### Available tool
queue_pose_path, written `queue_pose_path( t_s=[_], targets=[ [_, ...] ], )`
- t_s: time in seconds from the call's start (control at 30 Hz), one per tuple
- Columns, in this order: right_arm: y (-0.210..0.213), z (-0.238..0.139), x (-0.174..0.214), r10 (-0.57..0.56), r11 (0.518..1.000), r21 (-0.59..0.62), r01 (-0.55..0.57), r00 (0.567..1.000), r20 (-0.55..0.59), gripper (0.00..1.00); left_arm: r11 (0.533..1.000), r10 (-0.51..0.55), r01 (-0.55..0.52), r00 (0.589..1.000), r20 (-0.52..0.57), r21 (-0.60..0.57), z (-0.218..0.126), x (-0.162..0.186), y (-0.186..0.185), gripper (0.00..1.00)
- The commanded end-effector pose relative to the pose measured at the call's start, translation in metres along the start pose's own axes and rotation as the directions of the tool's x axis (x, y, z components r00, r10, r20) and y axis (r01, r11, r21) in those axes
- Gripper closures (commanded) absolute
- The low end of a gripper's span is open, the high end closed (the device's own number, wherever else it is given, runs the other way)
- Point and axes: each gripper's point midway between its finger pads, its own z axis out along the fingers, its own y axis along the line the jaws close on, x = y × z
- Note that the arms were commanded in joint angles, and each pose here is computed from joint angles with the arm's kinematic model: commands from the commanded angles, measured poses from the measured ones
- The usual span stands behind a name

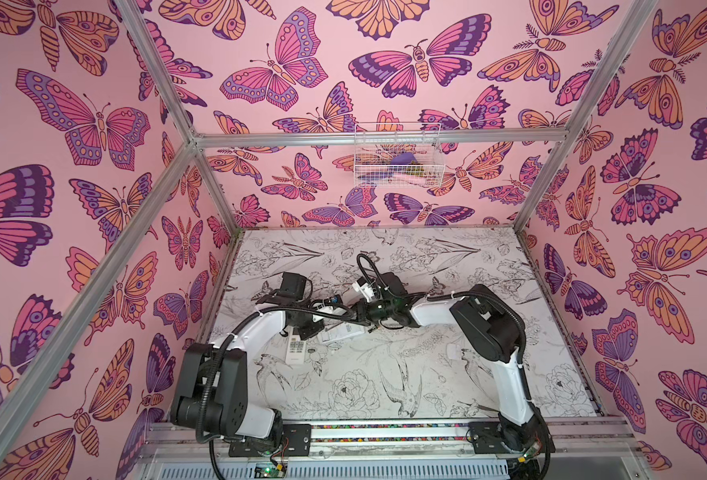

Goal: Unload the batteries from the remote control

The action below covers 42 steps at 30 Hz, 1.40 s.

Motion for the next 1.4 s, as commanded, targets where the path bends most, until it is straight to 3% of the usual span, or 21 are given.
queue_pose_path(
  t_s=[0.0, 0.17, 0.5, 0.97, 1.23, 1.37],
  targets=[
    [0.004, -0.024, -0.014, -0.017, 0.999, 0.04, 0.014, 0.997, 0.07, 1.0, 1.0, -0.018, 0.018, 0.999, 0.049, 0.013, -0.015, -0.018, -0.003, 0.98],
    [0.011, -0.059, -0.015, -0.071, 0.995, 0.077, 0.061, 0.989, 0.133, 1.0, 0.996, -0.066, 0.058, 0.99, 0.125, 0.071, -0.027, -0.047, -0.01, 0.98],
    [-0.011, -0.133, -0.011, -0.097, 0.978, 0.205, 0.035, 0.949, 0.299, 1.0, 0.99, -0.071, 0.049, 0.982, 0.176, 0.129, -0.031, -0.089, -0.019, 0.94],
    [-0.022, -0.231, 0.005, -0.204, 0.918, 0.396, -0.004, 0.852, 0.483, 1.0, 0.96, 0.142, -0.196, 0.956, 0.258, 0.199, 0.0, -0.14, -0.055, 0.94],
    [-0.03, -0.262, 0.022, -0.235, 0.883, 0.467, -0.051, 0.813, 0.532, 1.0, 0.891, 0.399, -0.439, 0.879, 0.262, 0.116, 0.044, -0.154, -0.078, 0.93],
    [-0.032, -0.268, 0.027, -0.254, 0.875, 0.482, -0.049, 0.801, 0.542, 1.0, 0.867, 0.451, -0.491, 0.847, 0.281, 0.088, 0.059, -0.161, -0.088, 0.93]
  ],
)
